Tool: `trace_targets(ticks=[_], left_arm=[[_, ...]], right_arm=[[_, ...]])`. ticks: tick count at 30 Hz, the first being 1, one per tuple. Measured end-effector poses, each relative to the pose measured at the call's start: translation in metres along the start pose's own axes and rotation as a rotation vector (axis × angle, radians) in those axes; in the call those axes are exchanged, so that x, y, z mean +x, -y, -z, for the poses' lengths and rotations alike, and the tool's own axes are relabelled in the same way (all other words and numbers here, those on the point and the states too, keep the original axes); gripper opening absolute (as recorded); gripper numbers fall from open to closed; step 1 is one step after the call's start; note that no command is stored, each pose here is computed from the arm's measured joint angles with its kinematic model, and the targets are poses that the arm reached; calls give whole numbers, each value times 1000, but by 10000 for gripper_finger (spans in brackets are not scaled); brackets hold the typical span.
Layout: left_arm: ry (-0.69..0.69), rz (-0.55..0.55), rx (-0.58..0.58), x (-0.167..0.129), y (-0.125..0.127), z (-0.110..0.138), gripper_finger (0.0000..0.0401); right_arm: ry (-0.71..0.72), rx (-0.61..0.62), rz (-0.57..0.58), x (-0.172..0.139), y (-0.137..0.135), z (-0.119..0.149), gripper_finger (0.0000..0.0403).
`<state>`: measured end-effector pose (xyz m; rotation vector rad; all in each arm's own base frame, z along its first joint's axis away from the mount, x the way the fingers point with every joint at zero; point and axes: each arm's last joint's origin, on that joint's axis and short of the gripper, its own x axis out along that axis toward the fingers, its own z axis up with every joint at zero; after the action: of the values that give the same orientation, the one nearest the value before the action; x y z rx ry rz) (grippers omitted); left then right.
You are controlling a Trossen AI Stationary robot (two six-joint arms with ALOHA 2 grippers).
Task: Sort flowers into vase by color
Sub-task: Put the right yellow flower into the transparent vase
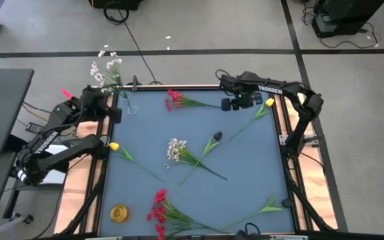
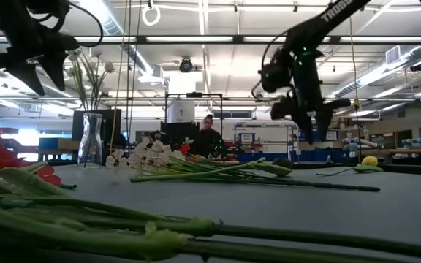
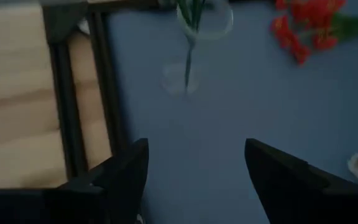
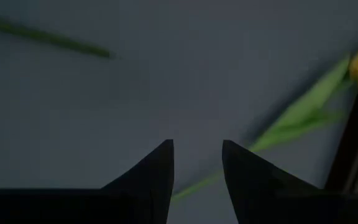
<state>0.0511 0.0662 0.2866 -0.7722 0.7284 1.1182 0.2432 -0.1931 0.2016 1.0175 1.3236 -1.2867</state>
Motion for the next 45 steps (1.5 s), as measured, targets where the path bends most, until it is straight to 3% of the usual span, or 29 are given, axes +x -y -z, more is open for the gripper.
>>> trace_targets(ticks=[4,9,19,28,36,45], left_arm=[[-103,84,-10,0,1,6,272],[-166,89,-20,-1,-1,11,272],[-178,84,-20,-1,-1,12,272],[-199,124,-26,-1,0,13,272],[-204,132,-18,-1,0,13,272],[-201,131,3,-1,0,13,272]], right_arm=[[-71,31,67,24,8,14,145],[-132,79,104,46,17,30,145],[-9,427,-121,60,43,44,145],[22,608,-183,60,60,61,145],[162,697,-208,45,70,59,145],[136,742,-155,71,64,44,145]])
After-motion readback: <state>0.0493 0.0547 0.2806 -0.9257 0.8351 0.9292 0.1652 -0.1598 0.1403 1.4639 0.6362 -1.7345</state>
